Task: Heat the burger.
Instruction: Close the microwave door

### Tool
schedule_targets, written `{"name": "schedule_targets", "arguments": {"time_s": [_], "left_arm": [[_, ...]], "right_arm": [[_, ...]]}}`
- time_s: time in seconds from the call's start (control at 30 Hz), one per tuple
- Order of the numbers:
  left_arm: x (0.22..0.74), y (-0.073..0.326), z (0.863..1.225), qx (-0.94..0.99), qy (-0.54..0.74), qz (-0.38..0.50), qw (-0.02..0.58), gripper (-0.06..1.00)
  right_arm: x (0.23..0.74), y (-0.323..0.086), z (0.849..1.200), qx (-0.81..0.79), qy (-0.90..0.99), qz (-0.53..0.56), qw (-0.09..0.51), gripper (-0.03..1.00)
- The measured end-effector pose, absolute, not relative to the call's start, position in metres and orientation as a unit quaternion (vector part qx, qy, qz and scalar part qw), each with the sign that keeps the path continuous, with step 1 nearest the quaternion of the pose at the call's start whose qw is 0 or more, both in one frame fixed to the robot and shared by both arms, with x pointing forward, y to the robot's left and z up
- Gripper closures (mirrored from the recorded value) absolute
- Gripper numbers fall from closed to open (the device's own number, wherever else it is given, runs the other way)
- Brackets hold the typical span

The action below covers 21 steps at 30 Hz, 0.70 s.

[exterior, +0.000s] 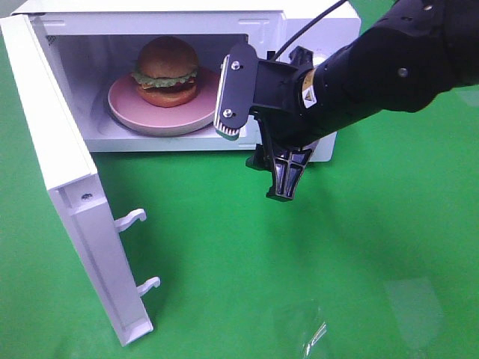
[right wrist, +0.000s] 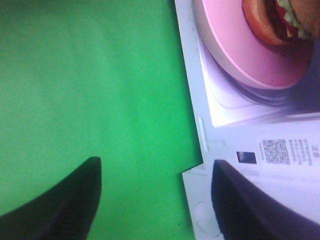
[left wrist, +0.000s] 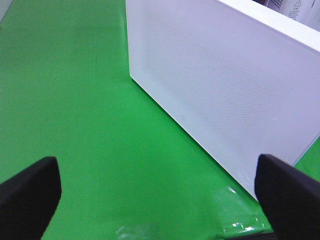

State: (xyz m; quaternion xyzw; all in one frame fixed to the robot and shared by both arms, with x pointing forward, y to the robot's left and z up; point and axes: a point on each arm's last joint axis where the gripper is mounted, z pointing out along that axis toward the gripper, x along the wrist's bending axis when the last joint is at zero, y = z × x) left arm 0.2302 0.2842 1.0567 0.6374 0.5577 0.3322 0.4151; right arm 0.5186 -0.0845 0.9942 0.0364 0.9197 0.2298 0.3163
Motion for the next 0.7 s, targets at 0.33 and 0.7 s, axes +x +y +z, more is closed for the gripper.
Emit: {"name": "schedule_targets", "arguments": {"time_s": [0.33, 0.7], "left_arm": [[0.230, 0.284, 1.057, 0.637, 0.558, 0.332, 0.415, -0.02], [0.230, 0.284, 1.057, 0.637, 0.558, 0.332, 0.415, -0.02]], "right_arm": [[0.486, -0.110, 1.022, 0.224, 0.880, 0.314, 0.277, 0.35], [0.450, -0.143, 1.054, 0.386, 0.841, 0.311, 0.216, 0.35]]}}
